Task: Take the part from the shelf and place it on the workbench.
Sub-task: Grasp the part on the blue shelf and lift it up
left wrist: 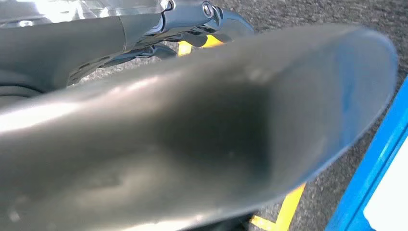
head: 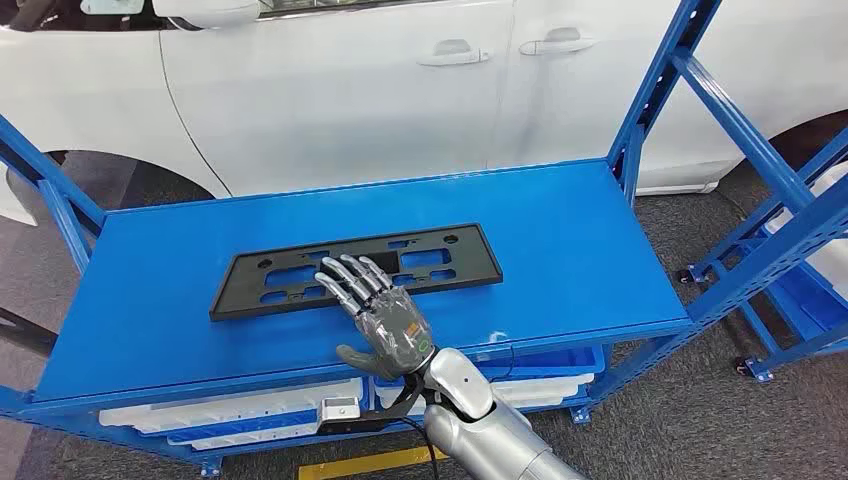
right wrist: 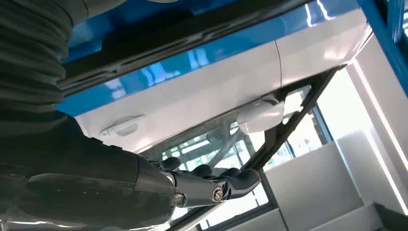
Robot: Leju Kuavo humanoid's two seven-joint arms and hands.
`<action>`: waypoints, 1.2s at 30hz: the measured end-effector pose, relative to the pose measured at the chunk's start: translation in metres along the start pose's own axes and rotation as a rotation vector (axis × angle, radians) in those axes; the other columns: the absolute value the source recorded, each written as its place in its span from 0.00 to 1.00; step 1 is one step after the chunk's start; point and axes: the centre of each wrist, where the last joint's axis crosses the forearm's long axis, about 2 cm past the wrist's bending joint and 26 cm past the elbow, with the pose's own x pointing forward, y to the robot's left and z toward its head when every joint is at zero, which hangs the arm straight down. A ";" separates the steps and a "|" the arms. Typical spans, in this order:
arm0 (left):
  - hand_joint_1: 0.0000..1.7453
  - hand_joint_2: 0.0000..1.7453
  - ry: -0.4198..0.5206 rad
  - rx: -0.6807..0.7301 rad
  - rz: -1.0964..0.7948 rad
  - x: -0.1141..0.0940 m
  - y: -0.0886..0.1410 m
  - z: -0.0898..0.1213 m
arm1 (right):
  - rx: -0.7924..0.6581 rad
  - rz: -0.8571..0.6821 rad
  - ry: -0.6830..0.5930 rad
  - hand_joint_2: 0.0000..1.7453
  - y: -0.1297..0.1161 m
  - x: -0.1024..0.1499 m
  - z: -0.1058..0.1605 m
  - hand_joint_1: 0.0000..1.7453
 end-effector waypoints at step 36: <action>0.00 0.00 -0.007 0.016 -0.020 0.001 -0.004 0.000 | 0.086 0.252 -0.151 1.00 0.014 0.042 -0.039 0.00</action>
